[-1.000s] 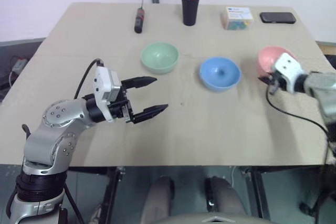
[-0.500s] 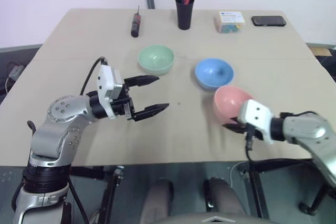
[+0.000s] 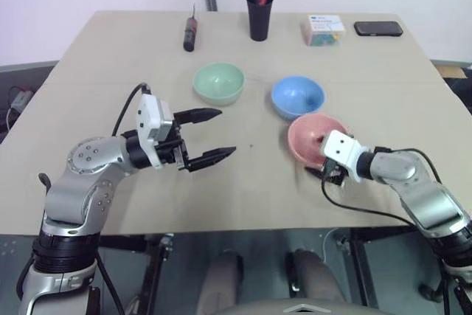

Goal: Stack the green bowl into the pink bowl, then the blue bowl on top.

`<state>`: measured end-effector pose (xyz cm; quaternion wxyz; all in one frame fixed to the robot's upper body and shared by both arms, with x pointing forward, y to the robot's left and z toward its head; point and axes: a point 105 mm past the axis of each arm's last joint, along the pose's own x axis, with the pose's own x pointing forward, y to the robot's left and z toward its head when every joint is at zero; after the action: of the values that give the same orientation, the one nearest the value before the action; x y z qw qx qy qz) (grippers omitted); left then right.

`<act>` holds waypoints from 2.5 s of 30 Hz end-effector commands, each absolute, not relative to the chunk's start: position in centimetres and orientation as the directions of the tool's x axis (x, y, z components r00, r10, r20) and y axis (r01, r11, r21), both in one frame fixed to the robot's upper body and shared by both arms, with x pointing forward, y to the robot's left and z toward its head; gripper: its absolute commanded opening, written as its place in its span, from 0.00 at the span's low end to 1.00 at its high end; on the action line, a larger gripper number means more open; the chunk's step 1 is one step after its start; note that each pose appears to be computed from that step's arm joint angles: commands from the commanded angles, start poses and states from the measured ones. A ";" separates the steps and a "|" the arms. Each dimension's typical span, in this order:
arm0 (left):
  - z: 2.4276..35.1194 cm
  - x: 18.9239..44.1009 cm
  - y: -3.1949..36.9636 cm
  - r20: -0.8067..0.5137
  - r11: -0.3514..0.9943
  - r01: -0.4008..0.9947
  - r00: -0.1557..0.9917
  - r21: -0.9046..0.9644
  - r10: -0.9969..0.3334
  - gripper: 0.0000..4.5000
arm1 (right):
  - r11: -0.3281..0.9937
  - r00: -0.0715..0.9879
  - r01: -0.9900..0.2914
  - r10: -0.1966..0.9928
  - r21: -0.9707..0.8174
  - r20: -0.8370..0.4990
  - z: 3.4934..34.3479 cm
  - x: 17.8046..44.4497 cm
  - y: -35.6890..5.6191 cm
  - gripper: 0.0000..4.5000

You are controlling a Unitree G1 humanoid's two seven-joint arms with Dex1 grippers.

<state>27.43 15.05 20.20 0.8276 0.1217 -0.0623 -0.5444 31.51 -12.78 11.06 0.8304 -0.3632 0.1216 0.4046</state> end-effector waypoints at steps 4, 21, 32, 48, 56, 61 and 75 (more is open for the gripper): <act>21.2 27.0 14.9 -0.001 0.378 0.870 0.399 0.317 -0.917 1.00 | 0.365 0.600 -0.794 0.604 -0.487 -0.525 12.7 30.1 -14.1 0.98; 21.0 27.7 15.9 0.022 0.466 0.824 0.486 0.323 -0.874 1.00 | 0.488 0.676 -0.693 0.696 -0.530 -0.243 22.0 35.5 -9.8 0.98; 21.6 33.6 20.0 -0.127 0.678 0.460 0.868 0.573 -0.480 1.00 | 0.332 0.356 -0.823 0.934 -0.461 0.038 24.7 31.7 -5.4 0.98; 20.8 41.3 14.9 -0.455 0.218 0.623 0.729 0.751 -0.512 1.00 | 0.615 0.681 -0.667 0.732 -0.421 -0.009 23.3 28.8 -14.1 0.98; 19.6 42.9 13.5 -0.544 0.106 0.665 0.682 0.739 -0.488 0.61 | 0.668 0.737 -0.611 0.675 -0.424 0.001 23.4 27.8 -14.9 1.00; 19.5 43.3 13.2 -0.559 0.098 0.677 0.672 0.729 -0.486 0.14 | 0.686 0.760 -0.589 0.650 -0.426 -0.003 23.3 27.4 -15.6 1.00; 24.4 38.1 8.9 -0.513 -0.055 0.739 0.410 0.672 -0.754 0.02 | 0.745 0.823 -0.518 0.568 -0.419 -0.007 22.7 25.8 -18.5 1.00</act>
<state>40.11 10.94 21.29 0.7068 0.4934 0.0592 -0.5034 26.58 -18.01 21.01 0.9318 -0.1897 -0.0249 0.3086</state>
